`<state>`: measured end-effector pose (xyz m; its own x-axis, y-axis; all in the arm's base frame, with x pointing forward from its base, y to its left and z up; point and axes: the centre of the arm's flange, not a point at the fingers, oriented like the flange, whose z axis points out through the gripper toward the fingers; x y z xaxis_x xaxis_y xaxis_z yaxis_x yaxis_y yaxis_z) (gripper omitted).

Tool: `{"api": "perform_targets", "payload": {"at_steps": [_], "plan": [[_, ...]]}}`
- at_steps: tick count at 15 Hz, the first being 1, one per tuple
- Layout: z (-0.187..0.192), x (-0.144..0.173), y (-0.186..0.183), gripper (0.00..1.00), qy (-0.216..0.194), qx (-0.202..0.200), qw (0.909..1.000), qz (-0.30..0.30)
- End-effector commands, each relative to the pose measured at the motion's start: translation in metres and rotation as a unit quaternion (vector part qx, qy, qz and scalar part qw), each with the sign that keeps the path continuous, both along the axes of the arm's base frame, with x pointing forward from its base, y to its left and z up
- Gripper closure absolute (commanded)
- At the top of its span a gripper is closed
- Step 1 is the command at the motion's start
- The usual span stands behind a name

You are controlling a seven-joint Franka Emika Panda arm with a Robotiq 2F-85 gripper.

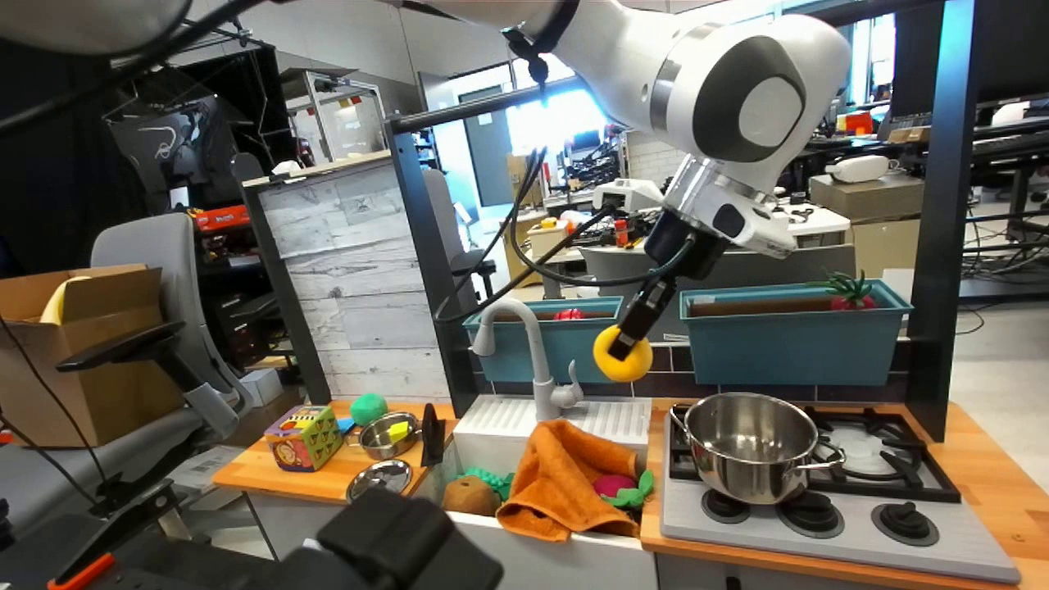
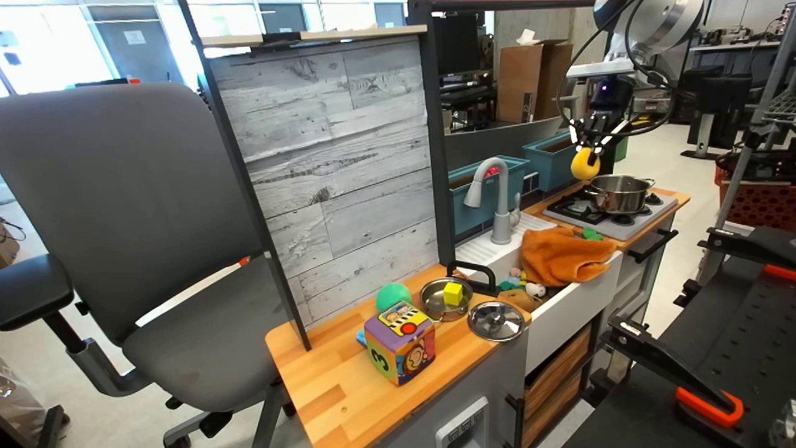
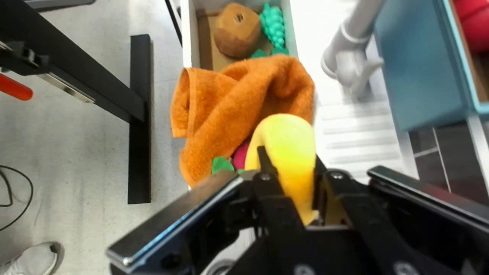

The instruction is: Remove the orange ball from the silver pot and put it in the sink

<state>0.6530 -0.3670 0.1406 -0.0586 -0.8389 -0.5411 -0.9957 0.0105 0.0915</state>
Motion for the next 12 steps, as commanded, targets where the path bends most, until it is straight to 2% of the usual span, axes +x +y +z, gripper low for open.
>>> {"api": "perform_targets", "payload": {"at_steps": [1, 4, 7, 9, 12], "plan": [[0.018, -0.040, 0.074, 0.95, 0.014, 0.040, 0.9949, 0.091], [0.013, -0.038, 0.128, 0.95, 0.027, 0.067, 0.9837, 0.165], [0.006, -0.043, 0.193, 0.95, 0.037, 0.085, 0.9656, 0.243], [0.003, -0.049, 0.240, 0.95, 0.023, 0.069, 0.9525, 0.296], [0.002, -0.049, 0.292, 0.95, -0.019, 0.011, 0.9427, 0.333]]}}
